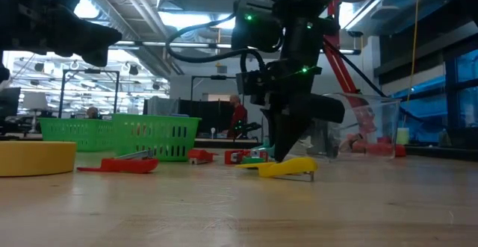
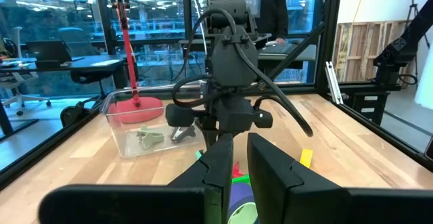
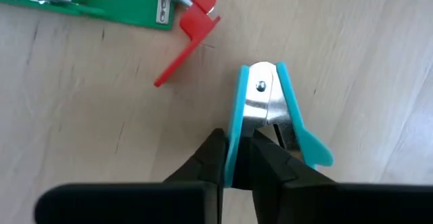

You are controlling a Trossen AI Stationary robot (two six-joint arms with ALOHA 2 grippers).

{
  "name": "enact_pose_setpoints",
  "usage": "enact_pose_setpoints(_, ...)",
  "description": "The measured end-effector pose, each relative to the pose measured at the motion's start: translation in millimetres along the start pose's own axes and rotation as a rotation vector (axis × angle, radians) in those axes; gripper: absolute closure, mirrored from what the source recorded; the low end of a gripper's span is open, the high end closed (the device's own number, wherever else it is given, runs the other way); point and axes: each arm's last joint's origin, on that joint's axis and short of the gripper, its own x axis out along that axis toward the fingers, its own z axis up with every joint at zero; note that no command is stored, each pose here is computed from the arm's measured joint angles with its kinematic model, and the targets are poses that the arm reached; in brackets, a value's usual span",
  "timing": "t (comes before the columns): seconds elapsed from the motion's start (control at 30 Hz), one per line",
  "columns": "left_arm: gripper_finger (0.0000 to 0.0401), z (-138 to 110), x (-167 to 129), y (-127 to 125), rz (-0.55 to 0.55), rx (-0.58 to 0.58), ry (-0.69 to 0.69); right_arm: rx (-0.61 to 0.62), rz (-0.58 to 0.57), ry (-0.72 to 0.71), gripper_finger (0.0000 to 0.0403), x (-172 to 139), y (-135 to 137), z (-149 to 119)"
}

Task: Pick and place Stapler, Stapler remover, tape
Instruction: Put the light blue staple remover into the transparent bin

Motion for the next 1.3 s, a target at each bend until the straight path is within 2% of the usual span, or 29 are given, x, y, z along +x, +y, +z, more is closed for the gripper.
enact_pose_setpoints(0.1, 0.0359, 0.0, 0.0, 0.0, 0.000, 0.000, 0.000, 0.023, 0.002, 0.003, 0.0362, -4.8, 0.9, 1.1)
enact_pose_setpoints(0.27, 0.0359, 0.0, 0.0, 0.0, 0.000, 0.000, -0.001, 0.112, 0.059, -0.047, 0.0362, -33.6, -2.8, 5.7)
enact_pose_setpoints(0.53, 0.0359, -0.1, 0.1, 0.0, 0.000, 0.000, 0.001, 0.241, 0.151, -0.221, 0.0362, -99.5, -12.3, 16.2)
enact_pose_setpoints(0.7, 0.0359, -0.1, 0.1, 0.0, 0.000, 0.000, 0.001, 0.297, 0.162, -0.341, 0.0362, -147.8, -20.0, 18.7)
enact_pose_setpoints(0.8, 0.0359, -0.1, 0.1, 0.0, 0.000, 0.000, 0.001, 0.337, 0.164, -0.361, 0.0362, -170.1, -25.4, 17.1)
enact_pose_setpoints(0.93, 0.0359, -0.1, 0.1, 0.0, 0.000, 0.000, 0.001, 0.431, 0.168, -0.347, 0.0362, -189.1, -36.2, 7.6)
enact_pose_setpoints(1.3, 0.0359, -0.1, 0.1, 0.0, 0.000, 0.000, 0.001, 0.697, 0.123, -0.241, 0.0362, -201.0, -77.2, -39.6)
